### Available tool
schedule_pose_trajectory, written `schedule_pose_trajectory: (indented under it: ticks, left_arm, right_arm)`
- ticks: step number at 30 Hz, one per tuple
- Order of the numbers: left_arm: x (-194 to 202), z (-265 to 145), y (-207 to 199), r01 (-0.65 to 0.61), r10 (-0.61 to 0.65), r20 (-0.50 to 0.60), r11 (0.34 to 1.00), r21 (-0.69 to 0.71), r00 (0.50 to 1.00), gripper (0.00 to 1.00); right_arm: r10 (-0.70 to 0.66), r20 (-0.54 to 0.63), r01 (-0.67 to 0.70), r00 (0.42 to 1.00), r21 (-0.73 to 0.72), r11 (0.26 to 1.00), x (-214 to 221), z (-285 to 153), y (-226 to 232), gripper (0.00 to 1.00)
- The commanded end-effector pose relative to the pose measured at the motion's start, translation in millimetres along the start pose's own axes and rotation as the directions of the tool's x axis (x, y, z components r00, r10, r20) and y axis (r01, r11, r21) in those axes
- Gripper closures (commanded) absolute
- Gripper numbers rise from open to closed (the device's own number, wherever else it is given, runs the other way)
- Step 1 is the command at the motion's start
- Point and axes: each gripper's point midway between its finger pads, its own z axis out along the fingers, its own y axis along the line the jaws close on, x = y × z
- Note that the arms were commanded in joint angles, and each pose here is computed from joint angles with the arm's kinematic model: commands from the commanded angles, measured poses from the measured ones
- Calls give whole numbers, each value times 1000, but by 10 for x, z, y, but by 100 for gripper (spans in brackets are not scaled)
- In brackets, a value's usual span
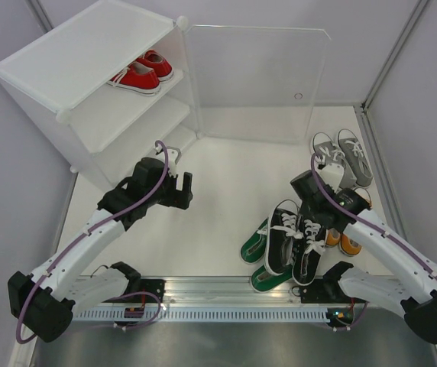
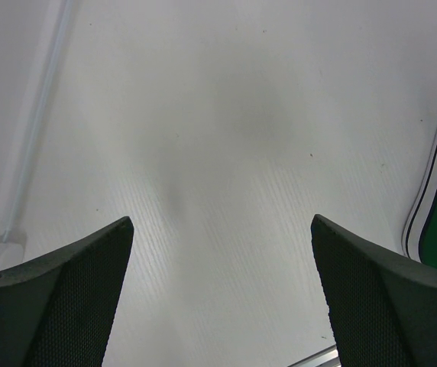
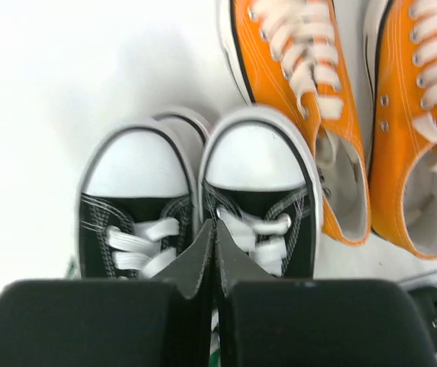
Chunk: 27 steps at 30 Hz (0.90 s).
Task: Place and organize the shoes in the shoe cabinet
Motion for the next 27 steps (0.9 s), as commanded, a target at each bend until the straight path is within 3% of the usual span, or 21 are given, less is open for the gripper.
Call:
schedule_pose_trajectory:
  ticks: [1, 3, 6, 12, 13, 17, 27]
  left_arm:
    - [-102, -6, 53, -30, 31, 50, 999, -24, 998, 0]
    - [-115, -17, 82, -28, 31, 57, 999, -40, 998, 0]
    - [-114, -19, 96, -28, 31, 60, 998, -48, 998, 0]
    - [-94, 1, 94, -26, 29, 52, 999, -45, 998, 0]
    - [-94, 5, 89, -26, 28, 50, 999, -44, 998, 0]
    - [-72, 15, 114, -25, 28, 44, 998, -56, 999, 0]
    - [-96, -23, 141, -23, 27, 62, 997, -70, 998, 0]
  right_arm:
    - [-5, 107, 9, 994, -36, 999, -366, -62, 209, 99]
    - [-21, 146, 22, 989, -4, 1000, -431, -14, 178, 99]
    - [-23, 115, 18, 993, 50, 999, -412, 29, 91, 100]
    - [4, -74, -2, 997, 20, 1000, 101, -16, -39, 54]
    - [3, -92, -1, 996, 16, 1000, 146, -44, -61, 51]
    - [-9, -161, 13, 987, 29, 999, 303, -142, -186, 46]
    - [-9, -289, 14, 957, 15, 1000, 694, -43, -195, 48]
